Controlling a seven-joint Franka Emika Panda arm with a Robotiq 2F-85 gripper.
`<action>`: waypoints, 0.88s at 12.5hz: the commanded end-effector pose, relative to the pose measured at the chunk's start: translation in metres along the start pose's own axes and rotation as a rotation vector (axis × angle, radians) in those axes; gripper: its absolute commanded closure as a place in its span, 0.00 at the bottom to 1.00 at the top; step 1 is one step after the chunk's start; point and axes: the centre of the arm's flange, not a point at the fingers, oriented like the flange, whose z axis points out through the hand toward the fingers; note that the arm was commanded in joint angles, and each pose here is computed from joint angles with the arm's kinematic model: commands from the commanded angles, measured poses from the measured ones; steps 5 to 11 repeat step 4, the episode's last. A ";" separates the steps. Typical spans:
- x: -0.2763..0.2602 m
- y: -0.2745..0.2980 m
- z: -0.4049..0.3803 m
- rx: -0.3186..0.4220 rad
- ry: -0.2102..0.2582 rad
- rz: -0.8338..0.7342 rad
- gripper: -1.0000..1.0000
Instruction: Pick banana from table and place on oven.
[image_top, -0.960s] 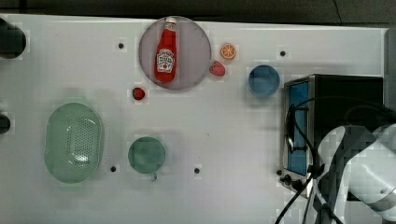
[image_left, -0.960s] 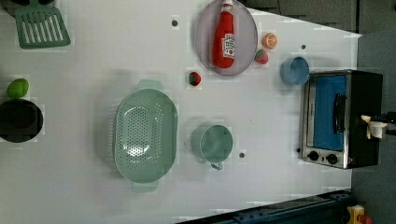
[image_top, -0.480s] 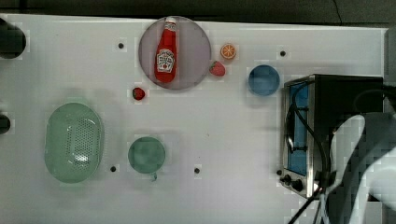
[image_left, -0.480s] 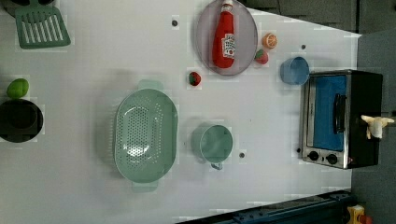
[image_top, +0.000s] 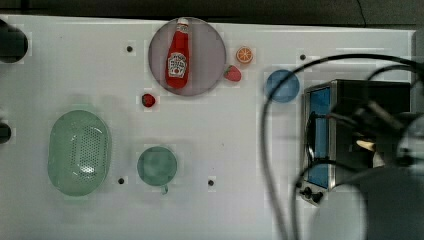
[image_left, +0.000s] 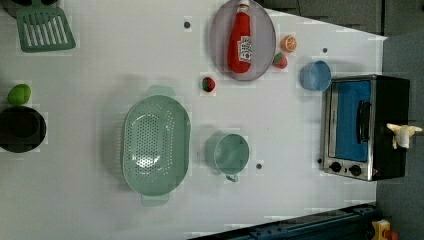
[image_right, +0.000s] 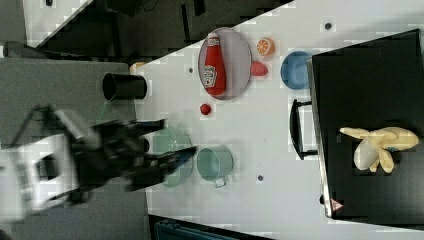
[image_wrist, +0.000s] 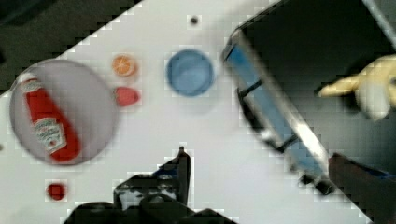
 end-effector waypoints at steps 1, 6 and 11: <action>-0.033 -0.090 0.039 -0.082 -0.097 0.213 0.00; -0.059 -0.128 0.027 -0.083 -0.078 0.307 0.00; -0.059 -0.128 0.027 -0.083 -0.078 0.307 0.00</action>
